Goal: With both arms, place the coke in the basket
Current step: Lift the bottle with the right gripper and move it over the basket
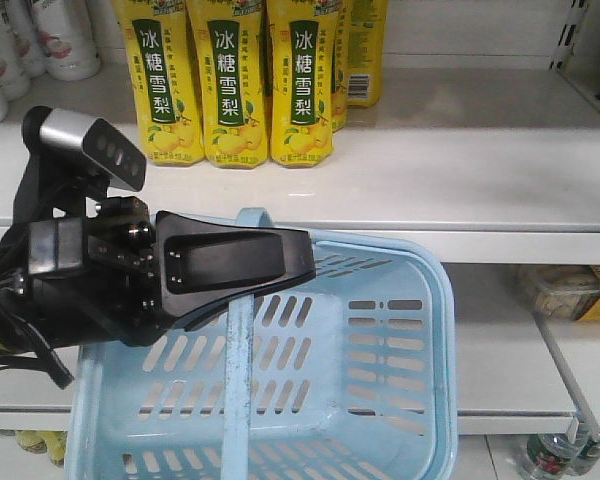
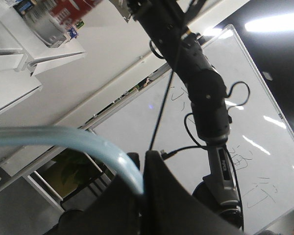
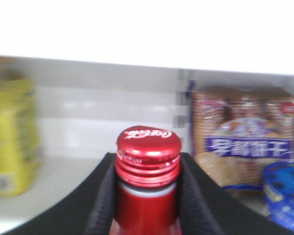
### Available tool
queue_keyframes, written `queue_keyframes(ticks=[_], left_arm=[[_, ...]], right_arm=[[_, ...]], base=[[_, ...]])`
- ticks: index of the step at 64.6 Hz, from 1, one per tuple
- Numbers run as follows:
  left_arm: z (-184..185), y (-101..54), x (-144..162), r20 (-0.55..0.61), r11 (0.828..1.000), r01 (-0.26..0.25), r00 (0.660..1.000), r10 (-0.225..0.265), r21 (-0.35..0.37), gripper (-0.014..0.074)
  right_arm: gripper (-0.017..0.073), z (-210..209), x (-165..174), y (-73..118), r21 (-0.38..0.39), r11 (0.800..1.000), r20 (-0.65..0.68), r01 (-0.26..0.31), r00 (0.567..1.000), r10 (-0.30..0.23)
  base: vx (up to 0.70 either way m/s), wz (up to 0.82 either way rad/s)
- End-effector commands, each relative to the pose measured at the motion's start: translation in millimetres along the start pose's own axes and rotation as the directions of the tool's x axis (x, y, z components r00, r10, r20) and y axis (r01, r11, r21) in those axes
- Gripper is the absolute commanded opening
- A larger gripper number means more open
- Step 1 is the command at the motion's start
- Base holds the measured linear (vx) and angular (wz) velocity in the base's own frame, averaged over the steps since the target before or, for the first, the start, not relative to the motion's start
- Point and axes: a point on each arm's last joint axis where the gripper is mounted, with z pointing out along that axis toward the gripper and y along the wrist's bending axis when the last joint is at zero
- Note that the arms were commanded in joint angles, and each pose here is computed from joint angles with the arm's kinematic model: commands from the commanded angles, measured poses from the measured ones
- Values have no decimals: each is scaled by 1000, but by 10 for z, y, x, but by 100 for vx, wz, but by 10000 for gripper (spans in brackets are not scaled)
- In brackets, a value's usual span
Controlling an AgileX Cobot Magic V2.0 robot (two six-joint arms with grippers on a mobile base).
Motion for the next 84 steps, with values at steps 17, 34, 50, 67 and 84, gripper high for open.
queue_keyframes(ticks=[17,34,50,67,84], left_arm=[[-10,-332,14,-33,972,-28,999,36,235,-6],[-10,-332,14,-33,972,-28,999,36,235,-6],[-10,-332,14,-33,972,-28,999,36,235,-6],[-10,-331,15,-34,972,-28,999,37,235,-6],[-10,-332,14,-33,972,-28,999,36,235,-6]], right_arm=[[-2,-560,-148,607,-469,882,-2,-40,999,44],[-2,-386,386,1235,-666,743,-120,-71,993,-13],[-2,-177,884,1507,-672,733,-186,-101,982,-35],[6,-51,1050,1629,-665,736,-244,-124,968,-58],[174,-37,1074,1643,-665,736,-255,-125,965,-66]], base=[[0,0],[0,0],[0,0],[0,0],[0,0]])
